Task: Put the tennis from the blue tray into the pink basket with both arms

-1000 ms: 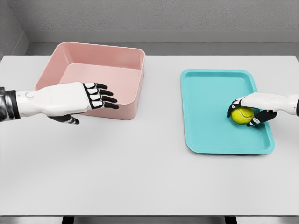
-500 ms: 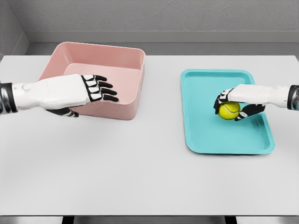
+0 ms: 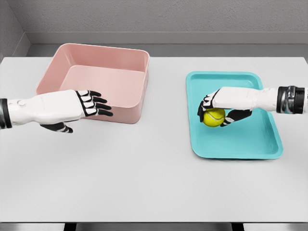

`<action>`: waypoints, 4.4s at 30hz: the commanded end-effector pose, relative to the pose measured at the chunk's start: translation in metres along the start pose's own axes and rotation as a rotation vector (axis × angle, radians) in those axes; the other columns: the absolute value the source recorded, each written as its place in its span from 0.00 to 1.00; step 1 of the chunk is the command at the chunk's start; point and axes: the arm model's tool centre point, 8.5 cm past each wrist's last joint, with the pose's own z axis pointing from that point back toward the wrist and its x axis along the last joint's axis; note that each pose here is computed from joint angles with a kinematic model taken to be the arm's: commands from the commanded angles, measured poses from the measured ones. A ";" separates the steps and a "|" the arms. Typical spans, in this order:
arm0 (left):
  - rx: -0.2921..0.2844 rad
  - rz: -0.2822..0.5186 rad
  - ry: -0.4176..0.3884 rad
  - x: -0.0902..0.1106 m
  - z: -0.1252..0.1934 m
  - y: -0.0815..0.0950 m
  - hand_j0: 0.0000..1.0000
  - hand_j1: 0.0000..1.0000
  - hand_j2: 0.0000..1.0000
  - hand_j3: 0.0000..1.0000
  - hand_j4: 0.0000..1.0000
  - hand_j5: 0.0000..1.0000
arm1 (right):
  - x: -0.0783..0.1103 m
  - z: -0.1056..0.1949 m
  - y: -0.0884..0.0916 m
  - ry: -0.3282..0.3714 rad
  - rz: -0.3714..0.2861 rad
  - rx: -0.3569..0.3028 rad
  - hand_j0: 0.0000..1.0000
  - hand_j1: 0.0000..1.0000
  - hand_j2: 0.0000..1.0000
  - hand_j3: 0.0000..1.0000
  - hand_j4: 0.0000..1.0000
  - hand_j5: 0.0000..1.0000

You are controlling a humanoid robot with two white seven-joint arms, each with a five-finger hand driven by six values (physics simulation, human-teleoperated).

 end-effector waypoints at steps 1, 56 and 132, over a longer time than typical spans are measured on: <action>0.002 0.005 0.003 0.000 0.001 0.000 1.00 1.00 1.00 1.00 1.00 1.00 | 0.005 -0.008 -0.002 -0.023 -0.003 -0.012 0.53 0.53 0.53 0.53 0.53 0.53; -0.018 0.000 0.025 -0.003 0.010 -0.002 1.00 1.00 1.00 1.00 1.00 1.00 | 0.097 -0.212 0.017 -0.363 -0.051 0.102 0.52 0.52 0.52 0.52 0.52 0.52; -0.048 0.075 -0.167 0.042 -0.077 -0.037 1.00 1.00 1.00 1.00 1.00 1.00 | -0.047 0.063 -0.019 0.217 -0.008 -0.236 1.00 1.00 1.00 1.00 1.00 1.00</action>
